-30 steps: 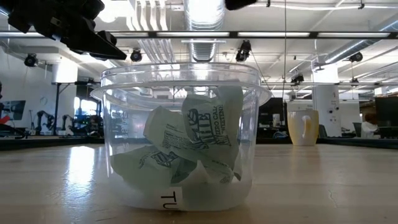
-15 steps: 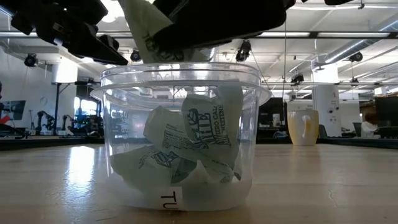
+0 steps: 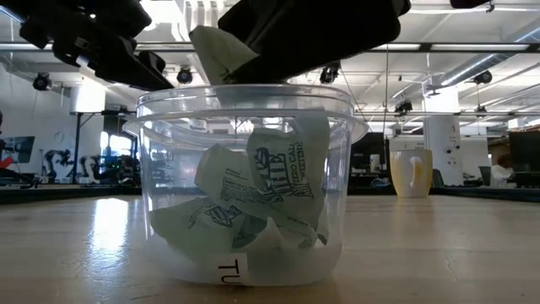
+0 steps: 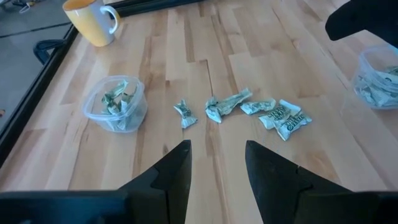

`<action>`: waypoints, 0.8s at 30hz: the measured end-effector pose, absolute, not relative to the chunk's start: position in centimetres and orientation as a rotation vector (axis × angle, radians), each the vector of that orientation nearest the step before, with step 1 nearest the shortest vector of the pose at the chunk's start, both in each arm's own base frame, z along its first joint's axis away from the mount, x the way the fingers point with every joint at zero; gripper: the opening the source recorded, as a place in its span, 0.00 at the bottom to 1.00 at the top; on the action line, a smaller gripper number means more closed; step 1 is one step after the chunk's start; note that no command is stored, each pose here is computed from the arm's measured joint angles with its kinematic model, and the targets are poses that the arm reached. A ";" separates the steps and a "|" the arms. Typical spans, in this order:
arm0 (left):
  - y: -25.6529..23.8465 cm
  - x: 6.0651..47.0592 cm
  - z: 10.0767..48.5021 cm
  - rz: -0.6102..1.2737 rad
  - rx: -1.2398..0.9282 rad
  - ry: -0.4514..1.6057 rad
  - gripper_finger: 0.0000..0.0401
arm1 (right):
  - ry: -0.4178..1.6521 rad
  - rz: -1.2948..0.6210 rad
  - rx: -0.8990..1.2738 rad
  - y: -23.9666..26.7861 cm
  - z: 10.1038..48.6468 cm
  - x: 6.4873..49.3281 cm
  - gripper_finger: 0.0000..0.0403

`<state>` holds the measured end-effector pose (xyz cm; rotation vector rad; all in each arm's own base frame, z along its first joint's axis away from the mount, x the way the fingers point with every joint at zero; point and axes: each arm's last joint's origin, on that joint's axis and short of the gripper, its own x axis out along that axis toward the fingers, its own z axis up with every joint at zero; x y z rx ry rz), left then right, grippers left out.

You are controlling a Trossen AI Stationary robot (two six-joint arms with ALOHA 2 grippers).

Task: Pick and place items into bin
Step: Put the stevia packet into the bottom transparent bin

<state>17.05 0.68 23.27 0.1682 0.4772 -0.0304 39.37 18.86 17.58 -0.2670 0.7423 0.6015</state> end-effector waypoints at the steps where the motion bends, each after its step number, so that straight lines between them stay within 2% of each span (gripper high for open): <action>1: 0.7 17.1 23.3 -0.030 0.168 0.475 0.34 | 0.741 0.601 -0.267 18.9 17.6 39.4 0.05; 5: 0.7 17.1 23.3 -0.030 0.168 0.476 0.34 | 0.742 0.601 -0.267 18.9 17.6 39.4 0.09; 16: 0.7 17.1 23.3 -0.030 0.169 0.477 0.34 | 0.740 0.571 -0.285 18.7 17.6 39.4 0.30; 24: 0.7 17.1 23.3 -0.030 0.169 0.477 0.34 | 0.726 0.573 -0.287 18.5 19.2 38.9 0.36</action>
